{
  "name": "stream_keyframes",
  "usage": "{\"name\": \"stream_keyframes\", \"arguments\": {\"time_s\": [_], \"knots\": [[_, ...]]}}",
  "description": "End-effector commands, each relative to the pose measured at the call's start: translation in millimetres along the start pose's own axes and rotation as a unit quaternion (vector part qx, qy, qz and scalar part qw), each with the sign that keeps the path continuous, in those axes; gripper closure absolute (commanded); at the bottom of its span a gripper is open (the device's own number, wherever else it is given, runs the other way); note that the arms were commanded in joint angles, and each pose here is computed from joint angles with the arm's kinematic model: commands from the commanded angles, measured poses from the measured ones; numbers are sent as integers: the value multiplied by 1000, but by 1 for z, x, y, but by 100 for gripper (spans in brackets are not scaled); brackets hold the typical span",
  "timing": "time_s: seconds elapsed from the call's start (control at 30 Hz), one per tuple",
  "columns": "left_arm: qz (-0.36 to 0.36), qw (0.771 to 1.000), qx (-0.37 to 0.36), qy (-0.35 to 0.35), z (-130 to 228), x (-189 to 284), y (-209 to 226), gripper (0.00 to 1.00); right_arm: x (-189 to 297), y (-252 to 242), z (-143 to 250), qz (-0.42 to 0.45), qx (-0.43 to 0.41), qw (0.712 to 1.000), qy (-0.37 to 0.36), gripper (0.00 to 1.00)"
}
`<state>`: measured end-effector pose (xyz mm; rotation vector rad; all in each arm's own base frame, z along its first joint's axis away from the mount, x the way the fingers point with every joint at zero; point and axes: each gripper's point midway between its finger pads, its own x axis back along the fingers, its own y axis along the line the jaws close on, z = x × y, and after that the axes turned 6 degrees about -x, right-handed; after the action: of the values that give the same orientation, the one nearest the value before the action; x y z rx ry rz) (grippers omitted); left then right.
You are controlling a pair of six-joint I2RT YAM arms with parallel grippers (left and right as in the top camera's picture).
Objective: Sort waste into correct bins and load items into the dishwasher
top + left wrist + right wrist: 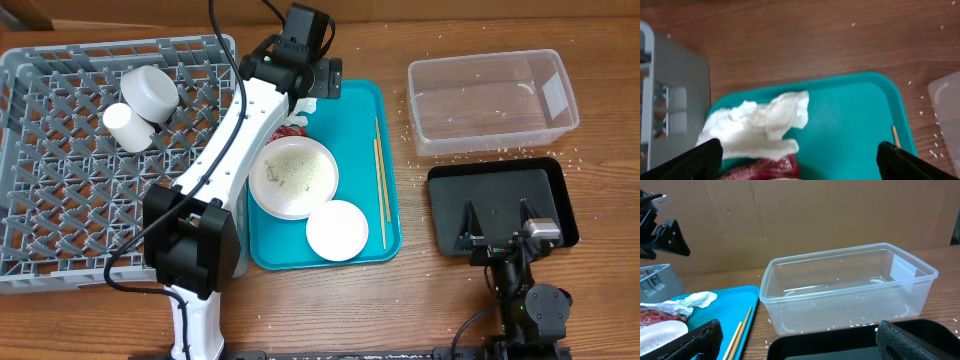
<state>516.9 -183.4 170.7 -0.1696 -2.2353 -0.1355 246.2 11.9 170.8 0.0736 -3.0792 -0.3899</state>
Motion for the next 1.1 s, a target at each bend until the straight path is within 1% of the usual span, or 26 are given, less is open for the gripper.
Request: {"name": "stream_keyframes", "arguments": {"time_s": [0.0, 0.2, 0.47, 0.57, 0.63, 0.77, 0.9, 0.97, 1.07], "knots": [[4, 999, -45, 9, 8, -24, -7, 0, 0, -1, 1, 3, 2, 1000, -4, 0], [2, 998, -49, 25, 21, -49, -10, 0, 0, -1, 1, 3, 2, 1000, -4, 0], [2, 998, -51, 32, 24, -49, -9, 0, 0, -1, 1, 3, 2, 1000, -4, 0], [0, 997, -54, 51, 31, -43, -7, 0, 0, -1, 1, 3, 2, 1000, -4, 0], [10, 997, -52, 47, 26, -33, -10, 0, 0, -1, 1, 3, 2, 1000, -4, 0], [38, 998, -46, 8, 1, 3, -16, 0, 0, -1, 1, 3, 2, 1000, -4, 0], [97, 994, -42, -33, -21, 56, -29, 0, 0, -1, 1, 3, 2, 1000, -4, 0], [129, 990, -42, -47, -27, 82, -36, 0, 0, -1, 1, 3, 2, 1000, -4, 0], [149, 987, -43, -51, -26, 108, -38, 0, 0, -1, 1, 3, 2, 1000, -4, 0]]}}
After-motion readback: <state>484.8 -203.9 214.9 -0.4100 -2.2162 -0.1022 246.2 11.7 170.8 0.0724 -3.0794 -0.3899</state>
